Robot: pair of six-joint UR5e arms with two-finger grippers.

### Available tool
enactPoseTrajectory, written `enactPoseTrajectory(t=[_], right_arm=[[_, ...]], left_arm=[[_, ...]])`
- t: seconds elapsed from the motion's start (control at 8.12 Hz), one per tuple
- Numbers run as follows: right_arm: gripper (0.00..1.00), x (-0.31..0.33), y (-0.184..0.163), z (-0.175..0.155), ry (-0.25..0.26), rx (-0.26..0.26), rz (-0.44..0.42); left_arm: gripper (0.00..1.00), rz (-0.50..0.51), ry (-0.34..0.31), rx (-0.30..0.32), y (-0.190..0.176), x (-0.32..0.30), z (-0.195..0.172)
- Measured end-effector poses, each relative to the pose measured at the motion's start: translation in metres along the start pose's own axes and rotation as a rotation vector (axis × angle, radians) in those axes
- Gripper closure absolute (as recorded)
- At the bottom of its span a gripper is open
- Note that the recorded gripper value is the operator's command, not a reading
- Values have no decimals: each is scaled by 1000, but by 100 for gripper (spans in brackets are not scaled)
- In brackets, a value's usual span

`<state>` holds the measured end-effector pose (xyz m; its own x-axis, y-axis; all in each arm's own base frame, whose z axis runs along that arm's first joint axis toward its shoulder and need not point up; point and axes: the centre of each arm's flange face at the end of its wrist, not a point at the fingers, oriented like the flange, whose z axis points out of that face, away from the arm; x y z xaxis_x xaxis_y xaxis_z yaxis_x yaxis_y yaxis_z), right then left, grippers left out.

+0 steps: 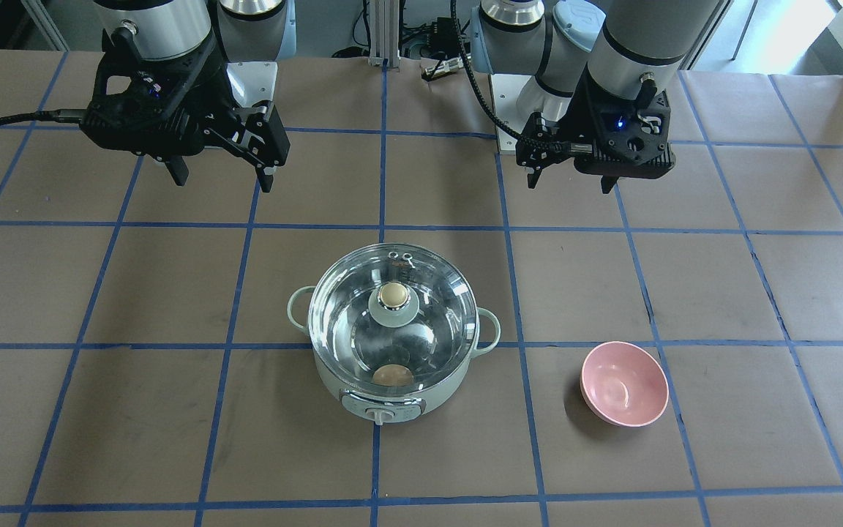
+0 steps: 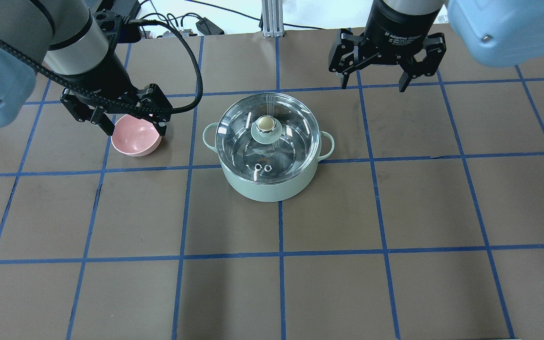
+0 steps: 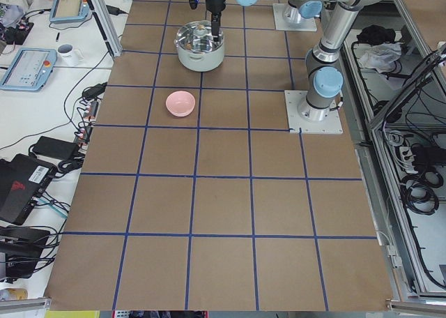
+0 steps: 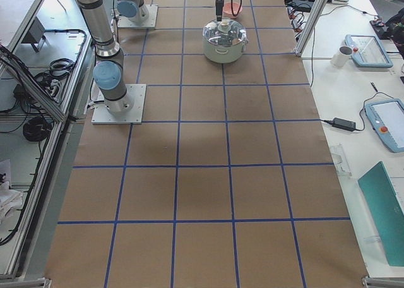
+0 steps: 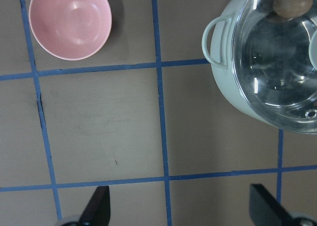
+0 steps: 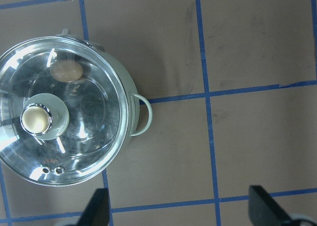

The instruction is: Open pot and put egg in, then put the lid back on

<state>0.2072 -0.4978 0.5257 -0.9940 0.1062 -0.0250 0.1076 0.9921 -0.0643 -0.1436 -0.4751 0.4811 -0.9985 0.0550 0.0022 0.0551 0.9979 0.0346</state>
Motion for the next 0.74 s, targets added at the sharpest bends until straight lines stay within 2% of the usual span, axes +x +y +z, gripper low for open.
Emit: enactPoseTrajectory(t=[0.74], right_arm=[[0,-5,6,1,-6,0,-10]], left_arm=[[0,1,0,-1,0,0,0]])
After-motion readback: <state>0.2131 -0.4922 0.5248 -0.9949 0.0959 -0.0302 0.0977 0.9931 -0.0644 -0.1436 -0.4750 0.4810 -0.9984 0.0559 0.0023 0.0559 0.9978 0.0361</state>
